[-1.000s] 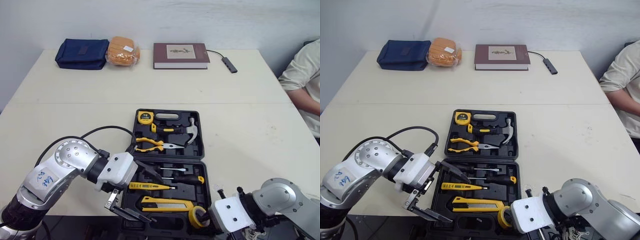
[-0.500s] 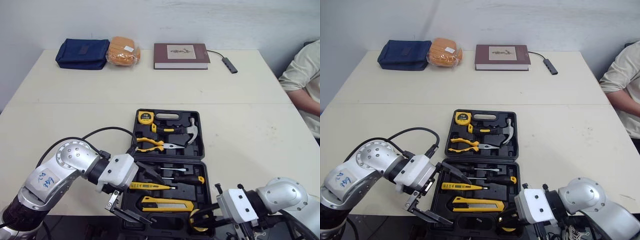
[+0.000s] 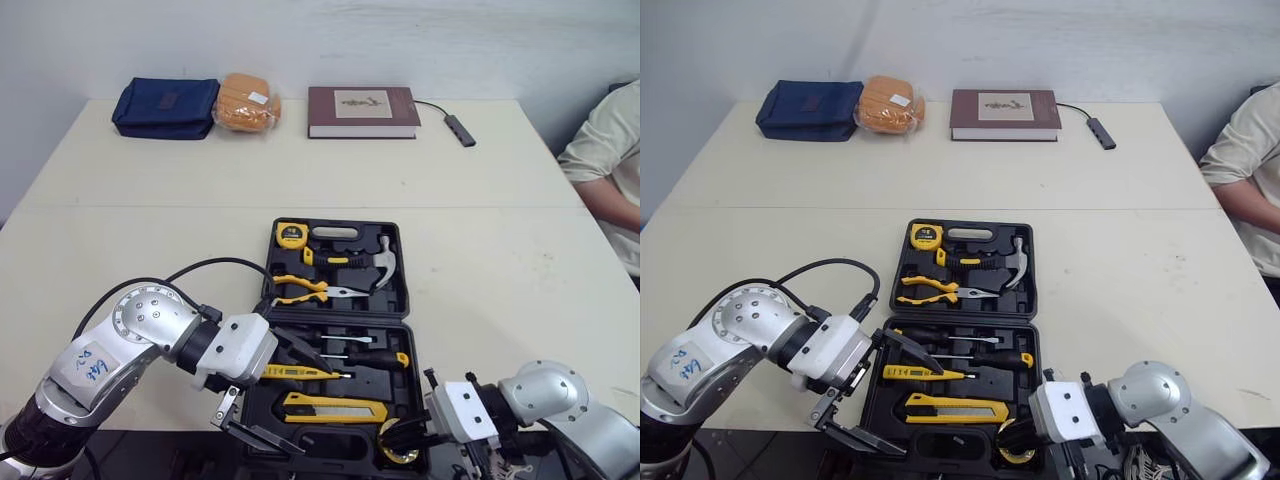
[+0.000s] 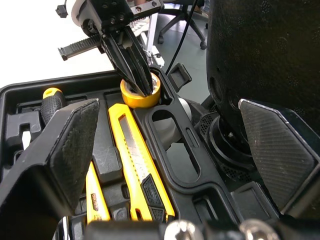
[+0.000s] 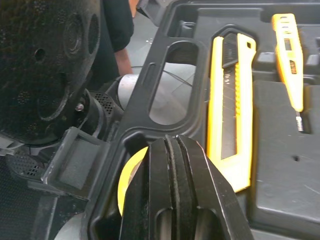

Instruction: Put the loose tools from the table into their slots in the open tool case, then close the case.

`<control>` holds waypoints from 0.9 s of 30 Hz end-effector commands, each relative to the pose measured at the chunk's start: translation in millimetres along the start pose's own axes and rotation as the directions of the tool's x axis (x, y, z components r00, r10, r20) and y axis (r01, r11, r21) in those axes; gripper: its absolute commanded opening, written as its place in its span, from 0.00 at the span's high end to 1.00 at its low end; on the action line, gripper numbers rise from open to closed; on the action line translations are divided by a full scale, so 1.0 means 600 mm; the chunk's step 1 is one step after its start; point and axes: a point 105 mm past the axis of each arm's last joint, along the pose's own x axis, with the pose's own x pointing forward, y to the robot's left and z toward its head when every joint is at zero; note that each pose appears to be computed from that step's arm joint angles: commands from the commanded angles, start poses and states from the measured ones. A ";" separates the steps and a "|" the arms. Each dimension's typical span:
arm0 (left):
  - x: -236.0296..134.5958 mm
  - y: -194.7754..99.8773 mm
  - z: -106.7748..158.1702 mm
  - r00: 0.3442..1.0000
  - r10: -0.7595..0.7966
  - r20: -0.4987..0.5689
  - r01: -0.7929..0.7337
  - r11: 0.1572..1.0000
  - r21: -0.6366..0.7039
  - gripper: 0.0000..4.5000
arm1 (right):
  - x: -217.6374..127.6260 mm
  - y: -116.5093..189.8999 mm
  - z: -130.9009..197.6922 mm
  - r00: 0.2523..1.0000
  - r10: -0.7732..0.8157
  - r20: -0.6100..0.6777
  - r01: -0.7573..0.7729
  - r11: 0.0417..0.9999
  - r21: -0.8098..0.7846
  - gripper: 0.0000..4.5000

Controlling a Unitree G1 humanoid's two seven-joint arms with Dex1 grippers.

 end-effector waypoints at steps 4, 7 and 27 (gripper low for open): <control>0.000 -0.003 0.004 1.000 -0.003 -0.005 0.003 1.000 0.030 0.00 | -0.004 0.005 -0.009 1.000 0.005 -0.025 -0.005 1.000 0.001 0.99; -0.001 -0.003 0.002 1.000 -0.003 -0.008 0.004 0.999 0.032 0.00 | -0.006 0.004 -0.024 0.999 -0.011 -0.040 0.012 1.000 0.021 0.99; -0.004 0.002 -0.001 1.000 -0.006 -0.009 0.007 0.999 0.039 0.00 | -0.010 0.010 -0.037 0.999 -0.054 -0.008 0.054 0.999 0.002 0.99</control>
